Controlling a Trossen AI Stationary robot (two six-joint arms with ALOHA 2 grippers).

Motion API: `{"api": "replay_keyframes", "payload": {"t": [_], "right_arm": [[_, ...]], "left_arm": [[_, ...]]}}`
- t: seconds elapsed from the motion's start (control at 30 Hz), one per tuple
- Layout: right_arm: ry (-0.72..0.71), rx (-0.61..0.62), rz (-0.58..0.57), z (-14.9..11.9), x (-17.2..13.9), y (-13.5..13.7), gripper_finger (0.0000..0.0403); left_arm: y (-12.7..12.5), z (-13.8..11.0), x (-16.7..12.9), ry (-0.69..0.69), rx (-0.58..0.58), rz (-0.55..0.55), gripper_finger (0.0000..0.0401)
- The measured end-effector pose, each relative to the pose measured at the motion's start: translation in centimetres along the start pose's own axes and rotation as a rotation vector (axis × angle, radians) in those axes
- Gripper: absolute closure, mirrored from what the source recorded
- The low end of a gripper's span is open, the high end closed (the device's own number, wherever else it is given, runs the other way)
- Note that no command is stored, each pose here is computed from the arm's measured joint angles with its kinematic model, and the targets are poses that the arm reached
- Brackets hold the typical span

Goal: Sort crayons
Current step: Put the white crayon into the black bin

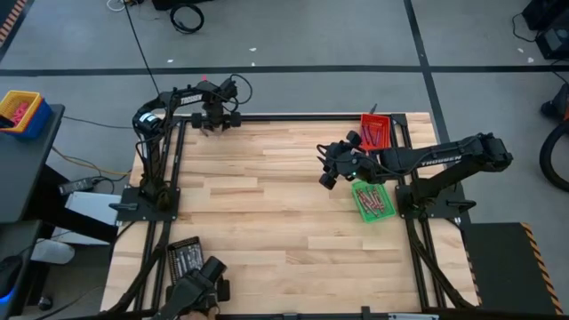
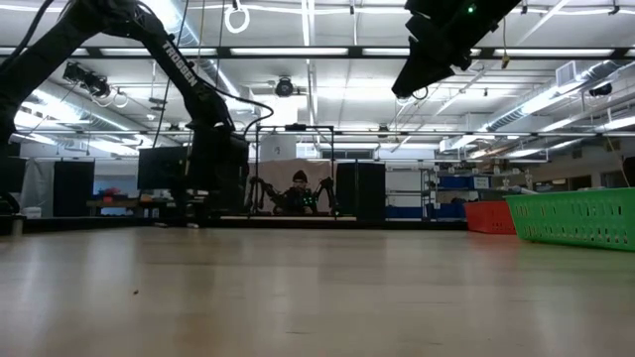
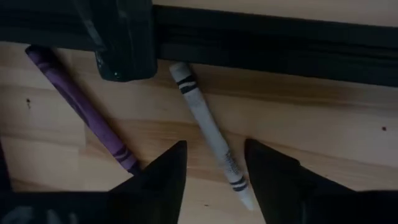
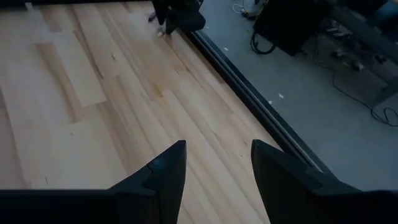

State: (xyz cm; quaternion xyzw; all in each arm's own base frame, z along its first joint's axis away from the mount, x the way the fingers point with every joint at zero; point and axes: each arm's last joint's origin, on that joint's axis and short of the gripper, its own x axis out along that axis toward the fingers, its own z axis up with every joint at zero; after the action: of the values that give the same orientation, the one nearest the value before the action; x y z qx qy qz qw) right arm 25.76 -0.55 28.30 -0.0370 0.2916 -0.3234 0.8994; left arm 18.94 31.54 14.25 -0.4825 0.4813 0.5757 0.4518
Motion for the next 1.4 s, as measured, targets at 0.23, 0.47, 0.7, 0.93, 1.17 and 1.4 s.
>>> {"api": "replay_keyframes", "payload": {"t": [0.23, 0.47, 0.7, 0.93, 1.17, 1.4], "right_arm": [[-0.007, -0.009, 0.002, 0.1, 0.0, 0.0, 0.0218], [-0.016, -0.002, 0.001, 0.2, 0.0, 0.0, 0.0218], [-0.013, -0.01, 0.001, 0.2, 0.0, 0.0, 0.0218], [0.003, -0.076, -0.027, -0.1, 0.0, -0.1, 0.0218], [0.003, -0.122, -0.097, -0.6, -2.3, -0.6, 0.0218], [-0.114, -0.082, 0.042, -0.3, -5.9, 0.3, 0.0218]], "left_arm": [[-0.4, -0.1, -0.3, -0.036, 0.04, -0.031, 0.0281], [-0.8, -0.4, -0.3, -0.034, 0.065, -0.036, 0.0352], [-1.0, -0.9, -0.7, -0.03, 0.109, -0.027, 0.0372], [-1.0, -2.8, -3.4, -0.003, 0.25, -0.052, 0.0372], [-4.5, -8.1, -7.5, -0.202, 0.499, -0.204, 0.0372], [-8.2, -17.4, -9.4, -0.478, 0.713, -0.571, 0.0372]]}}
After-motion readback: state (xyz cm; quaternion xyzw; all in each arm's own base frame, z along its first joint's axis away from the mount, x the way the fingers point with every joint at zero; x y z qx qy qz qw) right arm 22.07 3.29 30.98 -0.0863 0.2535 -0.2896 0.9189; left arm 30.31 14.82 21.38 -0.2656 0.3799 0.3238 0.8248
